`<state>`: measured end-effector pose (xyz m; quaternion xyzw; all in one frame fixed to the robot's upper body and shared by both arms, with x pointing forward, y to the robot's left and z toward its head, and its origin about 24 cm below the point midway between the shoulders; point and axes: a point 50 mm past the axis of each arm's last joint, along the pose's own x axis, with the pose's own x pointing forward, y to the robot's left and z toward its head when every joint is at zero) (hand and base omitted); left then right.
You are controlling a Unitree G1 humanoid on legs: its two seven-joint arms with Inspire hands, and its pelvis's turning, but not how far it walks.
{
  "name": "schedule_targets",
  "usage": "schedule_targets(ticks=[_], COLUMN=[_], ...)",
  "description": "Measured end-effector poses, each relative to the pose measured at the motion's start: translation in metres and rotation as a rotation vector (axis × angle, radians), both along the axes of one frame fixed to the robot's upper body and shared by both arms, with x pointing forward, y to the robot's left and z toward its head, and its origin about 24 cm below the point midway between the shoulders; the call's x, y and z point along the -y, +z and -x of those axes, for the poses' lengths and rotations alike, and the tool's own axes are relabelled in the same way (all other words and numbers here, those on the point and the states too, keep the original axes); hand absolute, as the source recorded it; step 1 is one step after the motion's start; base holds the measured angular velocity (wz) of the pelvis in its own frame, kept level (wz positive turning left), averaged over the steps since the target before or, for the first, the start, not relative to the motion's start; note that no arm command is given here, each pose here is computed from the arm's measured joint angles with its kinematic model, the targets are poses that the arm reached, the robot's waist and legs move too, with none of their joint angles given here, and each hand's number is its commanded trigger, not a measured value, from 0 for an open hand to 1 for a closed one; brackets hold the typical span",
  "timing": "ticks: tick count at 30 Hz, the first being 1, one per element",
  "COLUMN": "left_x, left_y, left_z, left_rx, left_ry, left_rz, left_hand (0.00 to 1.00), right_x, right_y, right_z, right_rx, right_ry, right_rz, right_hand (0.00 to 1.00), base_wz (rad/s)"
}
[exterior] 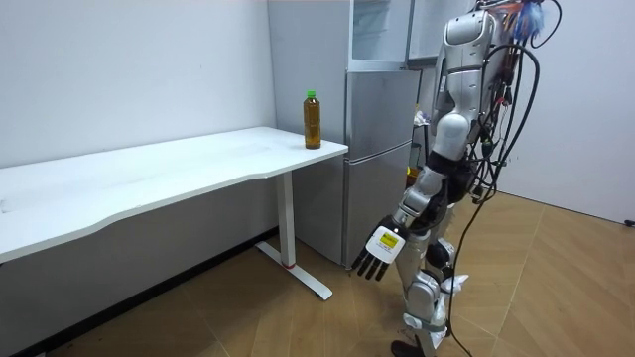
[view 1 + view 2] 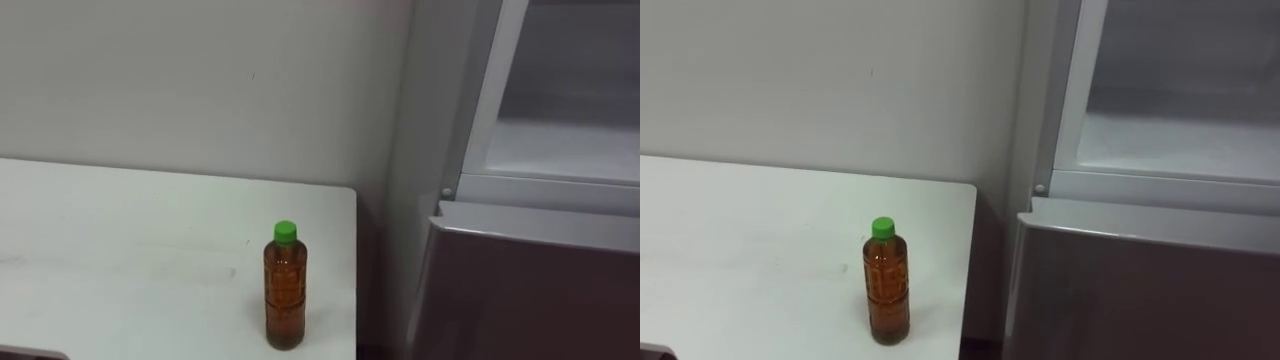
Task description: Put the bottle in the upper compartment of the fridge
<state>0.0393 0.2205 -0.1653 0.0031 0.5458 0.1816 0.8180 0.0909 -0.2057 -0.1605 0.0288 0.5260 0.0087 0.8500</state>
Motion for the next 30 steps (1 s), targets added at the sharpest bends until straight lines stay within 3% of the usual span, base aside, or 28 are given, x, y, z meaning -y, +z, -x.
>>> schedule_targets(ticks=[6, 17, 24, 30], left_x=[0.000, -0.002, -0.004, -0.003], left_y=[0.001, 0.003, 0.003, 0.003], left_z=[-0.007, -0.012, -0.013, -0.014], left_rx=[0.015, 0.019, 0.012, 0.004], left_ry=[-0.044, -0.110, -0.149, -0.181], left_rz=[-0.015, -0.037, -0.043, -0.049], left_hand=[0.00, 0.00, 0.00, 0.00], right_x=[-0.015, -0.071, -0.073, -0.082], right_y=[0.020, 0.094, 0.109, 0.176], right_z=[-0.037, -0.100, -0.107, -0.134], right_rx=[0.197, 0.639, 0.671, 0.973], right_ry=[0.093, 0.298, 0.323, 0.393], right_rz=[-0.060, -0.244, -0.249, -0.258], right_hand=[0.00, 0.00, 0.00, 0.00], base_wz=[0.00, 0.00, -0.09, -0.08])
